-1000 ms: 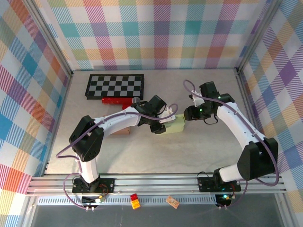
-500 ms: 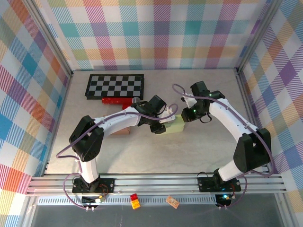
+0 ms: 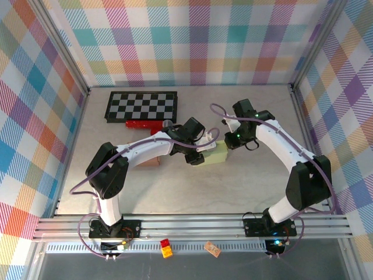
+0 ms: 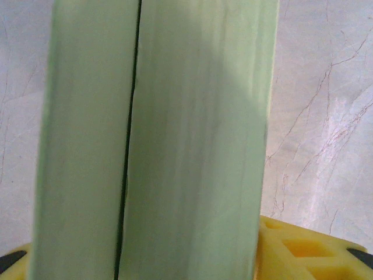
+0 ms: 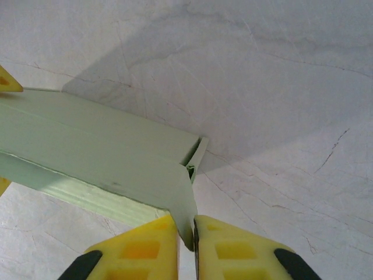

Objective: Fold the paper box

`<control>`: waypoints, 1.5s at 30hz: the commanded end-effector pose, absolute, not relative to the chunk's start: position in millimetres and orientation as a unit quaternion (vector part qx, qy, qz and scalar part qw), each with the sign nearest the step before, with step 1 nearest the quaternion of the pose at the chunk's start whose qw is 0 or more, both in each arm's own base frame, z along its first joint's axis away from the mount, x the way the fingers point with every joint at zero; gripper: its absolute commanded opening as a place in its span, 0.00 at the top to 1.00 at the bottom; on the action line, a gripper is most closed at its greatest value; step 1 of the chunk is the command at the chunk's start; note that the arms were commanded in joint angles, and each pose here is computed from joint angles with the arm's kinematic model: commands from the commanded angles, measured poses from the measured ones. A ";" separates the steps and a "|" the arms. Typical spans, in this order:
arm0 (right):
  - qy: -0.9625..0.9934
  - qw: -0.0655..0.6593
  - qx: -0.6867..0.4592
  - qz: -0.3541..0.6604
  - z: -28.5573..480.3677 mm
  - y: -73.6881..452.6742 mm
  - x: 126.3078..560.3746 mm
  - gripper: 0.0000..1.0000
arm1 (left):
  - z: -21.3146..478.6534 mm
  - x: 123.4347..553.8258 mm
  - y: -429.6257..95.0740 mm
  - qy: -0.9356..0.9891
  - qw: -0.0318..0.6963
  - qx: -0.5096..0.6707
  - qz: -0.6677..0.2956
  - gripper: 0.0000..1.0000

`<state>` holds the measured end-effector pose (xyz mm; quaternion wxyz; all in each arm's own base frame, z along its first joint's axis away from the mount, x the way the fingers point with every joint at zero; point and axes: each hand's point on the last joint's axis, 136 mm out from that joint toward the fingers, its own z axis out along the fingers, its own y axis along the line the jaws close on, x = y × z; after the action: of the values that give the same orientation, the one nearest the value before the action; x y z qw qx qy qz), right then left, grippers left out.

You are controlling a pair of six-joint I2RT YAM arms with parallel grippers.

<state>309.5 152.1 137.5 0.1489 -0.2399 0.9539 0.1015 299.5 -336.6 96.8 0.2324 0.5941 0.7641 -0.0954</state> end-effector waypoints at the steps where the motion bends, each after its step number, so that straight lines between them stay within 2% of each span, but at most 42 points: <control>1: 0.950 0.152 -0.251 0.105 143.9 158.8 312.3 0.87 | 97.0 298.9 -339.1 0.763 0.222 0.599 -0.099 0.46; 8: 0.952 0.150 -0.247 0.103 148.4 161.5 310.7 1.00 | 97.4 301.9 -337.7 0.766 0.225 0.595 -0.094 0.46; 25: 0.976 0.128 -0.133 0.112 136.3 160.7 299.2 1.00 | 97.9 308.9 -335.1 0.773 0.228 0.585 -0.095 0.50; 37: 0.979 0.155 -0.082 0.099 128.6 151.1 300.2 1.00 | 106.9 316.8 -328.3 0.788 0.247 0.558 -0.083 0.41; 45: 0.981 0.149 -0.051 0.112 127.5 154.6 299.2 1.00 | 97.4 311.7 -325.4 0.793 0.234 0.556 -0.087 0.45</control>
<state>310.3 157.1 135.4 0.1709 -0.0721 0.9758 0.1156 311.3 -330.8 96.3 0.2352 0.5644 0.7865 -0.0869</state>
